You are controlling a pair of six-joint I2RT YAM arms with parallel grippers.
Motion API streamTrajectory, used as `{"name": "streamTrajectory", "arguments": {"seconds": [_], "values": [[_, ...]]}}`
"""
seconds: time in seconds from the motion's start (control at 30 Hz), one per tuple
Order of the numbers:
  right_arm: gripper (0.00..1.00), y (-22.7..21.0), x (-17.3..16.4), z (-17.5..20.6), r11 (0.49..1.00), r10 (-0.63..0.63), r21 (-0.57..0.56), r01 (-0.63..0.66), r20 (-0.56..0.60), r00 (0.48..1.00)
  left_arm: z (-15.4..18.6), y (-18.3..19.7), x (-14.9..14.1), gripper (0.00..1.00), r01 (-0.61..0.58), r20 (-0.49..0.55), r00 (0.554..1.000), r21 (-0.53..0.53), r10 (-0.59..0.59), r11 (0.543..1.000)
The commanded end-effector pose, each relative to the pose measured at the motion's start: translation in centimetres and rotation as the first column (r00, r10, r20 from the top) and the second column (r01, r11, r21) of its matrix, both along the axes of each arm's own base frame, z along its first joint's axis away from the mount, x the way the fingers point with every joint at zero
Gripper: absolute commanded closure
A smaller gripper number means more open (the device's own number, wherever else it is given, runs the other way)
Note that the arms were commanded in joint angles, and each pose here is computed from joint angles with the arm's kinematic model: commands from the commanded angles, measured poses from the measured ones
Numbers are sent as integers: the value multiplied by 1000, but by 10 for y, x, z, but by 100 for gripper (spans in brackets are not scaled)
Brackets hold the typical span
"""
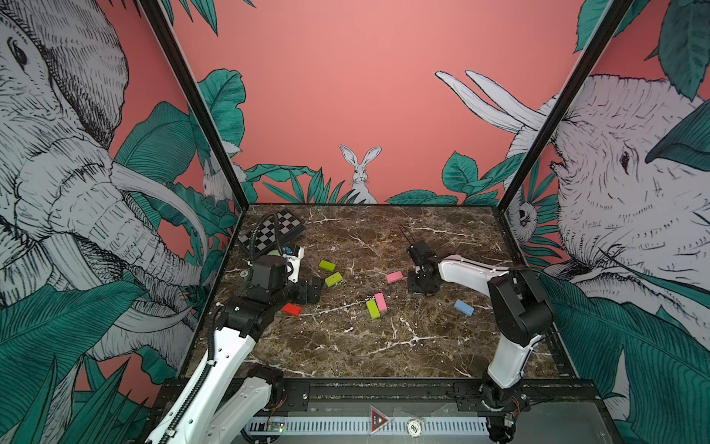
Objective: Assemble the letter t with building blocks
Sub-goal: Place the building block at the center of the board, then pick up the building block from the center of the board.
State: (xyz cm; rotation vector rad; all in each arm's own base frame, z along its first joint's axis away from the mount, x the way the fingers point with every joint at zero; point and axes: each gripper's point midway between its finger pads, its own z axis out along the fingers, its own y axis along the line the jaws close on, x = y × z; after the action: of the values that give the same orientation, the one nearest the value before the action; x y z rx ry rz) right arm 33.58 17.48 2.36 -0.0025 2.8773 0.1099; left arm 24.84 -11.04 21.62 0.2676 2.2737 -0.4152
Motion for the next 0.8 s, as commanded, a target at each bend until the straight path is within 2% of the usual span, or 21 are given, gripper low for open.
{"name": "streamTrajectory", "arguments": {"seconds": [0.0,0.2,0.43,0.53,0.77], "values": [[39,0,6,21,1000,7,-8,-7,43,999,-5,-2,-3,1,6,-23,1000,-3,-6,1000],[25,-7,2,55,999,50,-5,-50,129,990,-5,-2,-3,1,8,-20,1000,-5,-8,1000],[9,-48,-18,90,990,107,-115,-86,194,975,-3,-4,-4,1,18,-17,1000,-16,-18,1000],[6,-73,-27,90,992,71,-120,-49,183,981,-2,-7,-6,1,34,-19,999,-26,-34,999],[2,-106,-40,74,998,-66,4,66,160,985,8,-29,-15,1,145,8,989,-132,-145,981]]}}
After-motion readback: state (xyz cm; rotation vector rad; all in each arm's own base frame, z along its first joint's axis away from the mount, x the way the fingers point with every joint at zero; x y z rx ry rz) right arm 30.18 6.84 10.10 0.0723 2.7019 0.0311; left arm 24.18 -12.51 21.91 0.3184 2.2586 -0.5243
